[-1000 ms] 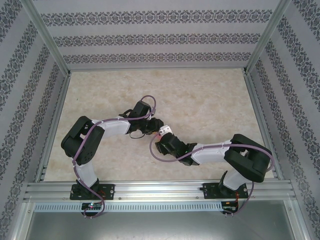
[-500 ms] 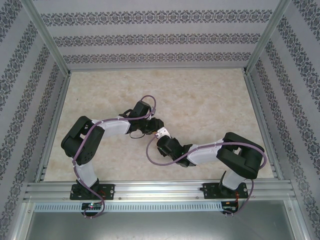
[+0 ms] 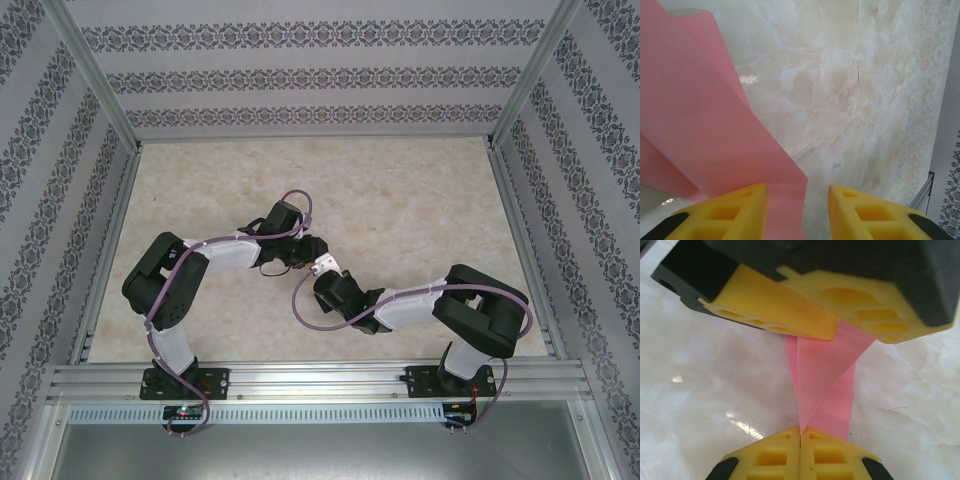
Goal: Fold a paper plane with a square sheet of paper (pick it up from the middle)
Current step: Fold the wing for the fifth time at the center of the table.
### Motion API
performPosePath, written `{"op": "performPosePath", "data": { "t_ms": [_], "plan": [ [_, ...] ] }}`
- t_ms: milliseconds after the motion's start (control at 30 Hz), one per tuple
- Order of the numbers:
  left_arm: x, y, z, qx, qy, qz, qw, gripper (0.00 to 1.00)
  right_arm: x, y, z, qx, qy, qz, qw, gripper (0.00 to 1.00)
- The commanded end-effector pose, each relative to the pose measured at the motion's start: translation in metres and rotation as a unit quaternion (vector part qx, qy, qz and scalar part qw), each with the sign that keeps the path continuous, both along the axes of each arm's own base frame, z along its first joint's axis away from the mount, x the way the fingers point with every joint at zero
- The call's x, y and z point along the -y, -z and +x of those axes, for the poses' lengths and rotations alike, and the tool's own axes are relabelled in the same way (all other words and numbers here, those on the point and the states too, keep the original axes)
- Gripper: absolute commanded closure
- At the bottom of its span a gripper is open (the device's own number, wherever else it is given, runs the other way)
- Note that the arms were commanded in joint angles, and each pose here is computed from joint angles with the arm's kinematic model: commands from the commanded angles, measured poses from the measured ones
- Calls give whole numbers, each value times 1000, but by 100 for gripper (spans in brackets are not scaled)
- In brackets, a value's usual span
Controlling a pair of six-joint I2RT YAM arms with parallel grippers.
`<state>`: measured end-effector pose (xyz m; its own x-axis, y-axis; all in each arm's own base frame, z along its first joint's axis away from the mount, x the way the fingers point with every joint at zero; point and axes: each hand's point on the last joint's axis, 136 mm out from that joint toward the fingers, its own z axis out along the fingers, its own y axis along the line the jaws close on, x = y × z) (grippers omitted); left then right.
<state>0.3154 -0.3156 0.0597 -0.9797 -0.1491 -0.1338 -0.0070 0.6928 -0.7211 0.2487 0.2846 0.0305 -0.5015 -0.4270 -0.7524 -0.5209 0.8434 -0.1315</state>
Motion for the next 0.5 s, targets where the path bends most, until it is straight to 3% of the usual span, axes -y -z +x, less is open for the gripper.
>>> {"op": "performPosePath", "data": {
  "t_ms": [0,200,467],
  "plan": [
    [1,-19,7,21,-6,-8,1000,61,-9,-7,0,-2,11,32,999,98],
    [-14,-32,7,35,-18,1,999,55,-21,-11,-7,-43,20,117,992,100],
    [-30,-44,-4,51,-24,10,998,50,-35,-14,-15,-109,42,251,961,100]
  ]
}}
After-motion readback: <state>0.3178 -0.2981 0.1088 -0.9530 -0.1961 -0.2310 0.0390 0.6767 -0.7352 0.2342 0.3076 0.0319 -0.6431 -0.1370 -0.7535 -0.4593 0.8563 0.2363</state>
